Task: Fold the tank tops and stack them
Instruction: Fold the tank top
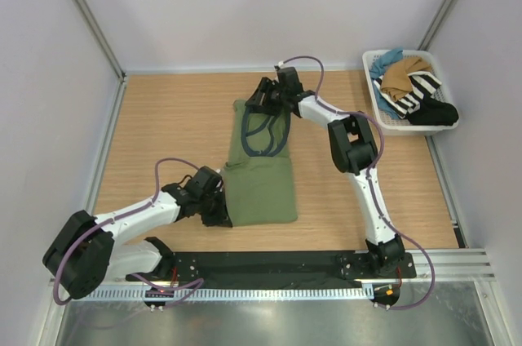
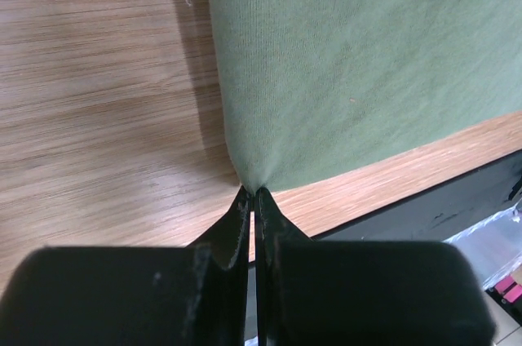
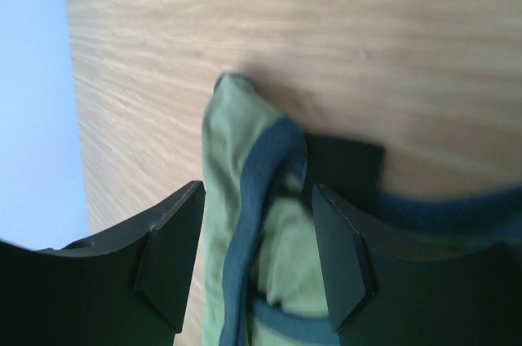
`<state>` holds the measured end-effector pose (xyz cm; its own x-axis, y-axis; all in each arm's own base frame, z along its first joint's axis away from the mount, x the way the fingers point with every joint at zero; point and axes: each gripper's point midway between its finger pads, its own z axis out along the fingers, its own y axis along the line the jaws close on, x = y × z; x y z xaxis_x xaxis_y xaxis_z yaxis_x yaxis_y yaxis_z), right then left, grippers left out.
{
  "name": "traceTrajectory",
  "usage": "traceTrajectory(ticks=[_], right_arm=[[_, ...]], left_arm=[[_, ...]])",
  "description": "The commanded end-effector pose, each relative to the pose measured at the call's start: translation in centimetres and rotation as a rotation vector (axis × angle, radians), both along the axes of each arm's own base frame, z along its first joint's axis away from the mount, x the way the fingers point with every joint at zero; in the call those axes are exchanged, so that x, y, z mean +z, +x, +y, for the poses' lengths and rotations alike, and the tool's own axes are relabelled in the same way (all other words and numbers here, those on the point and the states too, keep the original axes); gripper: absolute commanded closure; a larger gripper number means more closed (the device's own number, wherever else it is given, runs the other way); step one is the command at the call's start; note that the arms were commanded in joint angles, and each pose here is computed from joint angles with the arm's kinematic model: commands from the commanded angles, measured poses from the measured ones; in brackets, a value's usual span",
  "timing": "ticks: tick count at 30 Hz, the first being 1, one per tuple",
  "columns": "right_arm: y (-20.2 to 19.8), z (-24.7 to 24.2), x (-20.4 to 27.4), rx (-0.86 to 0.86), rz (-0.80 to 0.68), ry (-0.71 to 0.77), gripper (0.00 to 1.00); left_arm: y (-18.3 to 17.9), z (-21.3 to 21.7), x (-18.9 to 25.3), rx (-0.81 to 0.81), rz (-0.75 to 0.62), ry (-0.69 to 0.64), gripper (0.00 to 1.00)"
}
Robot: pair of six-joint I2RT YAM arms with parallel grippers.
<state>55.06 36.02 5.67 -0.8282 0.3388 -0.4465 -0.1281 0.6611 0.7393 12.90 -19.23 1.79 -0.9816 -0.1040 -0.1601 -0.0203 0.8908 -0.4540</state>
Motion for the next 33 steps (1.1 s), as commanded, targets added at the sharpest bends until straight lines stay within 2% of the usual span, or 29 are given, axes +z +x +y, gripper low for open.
traceTrajectory(ticks=[1,3,4,5,7,8,10,12,14,15,16,18,20,22,27,30,31,33], right_arm=[[-1.8,-1.2,11.3,0.041,-0.200,-0.012,0.38],[-3.3,-2.1,12.5,0.044,-0.209,-0.041,0.37],[-4.4,-2.8,11.4,0.048,-0.191,-0.084,0.37],[-5.4,-3.6,13.7,0.042,-0.221,-0.090,0.37],[-7.6,-5.2,11.7,0.033,-0.163,-0.161,0.37],[-8.7,-5.8,13.4,0.026,-0.183,-0.164,0.37],[-11.6,-7.3,10.9,0.029,-0.105,-0.230,0.37],[-14.5,-8.4,11.1,0.037,-0.095,-0.286,0.38],[-18.1,-9.4,8.3,0.060,-0.047,-0.387,0.40],[-19.9,-10.1,9.0,0.067,-0.049,-0.409,0.41],[-22.1,-11.2,6.6,0.081,0.006,-0.452,0.42],[-25.1,-11.9,6.6,0.100,0.027,-0.442,0.45],[-28.6,-13.4,4.0,0.122,0.094,-0.474,0.46],[-31.5,-14.5,2.8,0.142,0.125,-0.491,0.43],[-36.0,-14.6,1.5,0.212,0.179,-0.464,0.41],[-36.8,-14.0,0.8,0.233,0.188,-0.435,0.49],[-37.4,-13.9,0.2,0.245,0.205,-0.433,0.56],[-37.6,-13.3,-0.1,0.266,0.209,-0.408,0.59]], left_arm=[[1.3,-0.3,1.1,0.029,-0.039,0.011,0.99],[1.6,-0.3,1.4,0.046,-0.059,0.005,0.95],[1.6,-0.2,1.5,0.058,-0.062,0.003,0.92],[1.6,0.0,1.5,0.064,-0.068,0.003,0.84],[1.7,0.2,1.9,0.078,-0.095,-0.004,0.79],[1.8,0.3,2.0,0.084,-0.102,-0.004,0.77],[1.9,0.4,2.3,0.092,-0.118,-0.009,0.76],[1.8,0.5,2.4,0.090,-0.116,-0.011,0.75],[1.5,0.4,2.4,0.089,-0.109,-0.018,0.76],[1.4,0.4,2.4,0.088,-0.106,-0.019,0.75],[1.2,0.5,2.2,0.085,-0.098,-0.021,0.75],[1.1,0.4,2.3,0.085,-0.099,-0.029,0.72],[0.8,0.4,2.3,0.076,-0.088,-0.037,0.67],[0.5,0.1,2.3,0.063,-0.077,-0.053,0.65],[0.0,-0.2,2.1,0.049,-0.066,-0.081,0.63],[-0.3,-0.5,1.8,0.038,-0.049,-0.094,0.63],[-0.3,-0.6,1.8,0.034,-0.047,-0.098,0.63],[-0.2,-0.8,1.9,0.032,-0.047,-0.106,0.64]])
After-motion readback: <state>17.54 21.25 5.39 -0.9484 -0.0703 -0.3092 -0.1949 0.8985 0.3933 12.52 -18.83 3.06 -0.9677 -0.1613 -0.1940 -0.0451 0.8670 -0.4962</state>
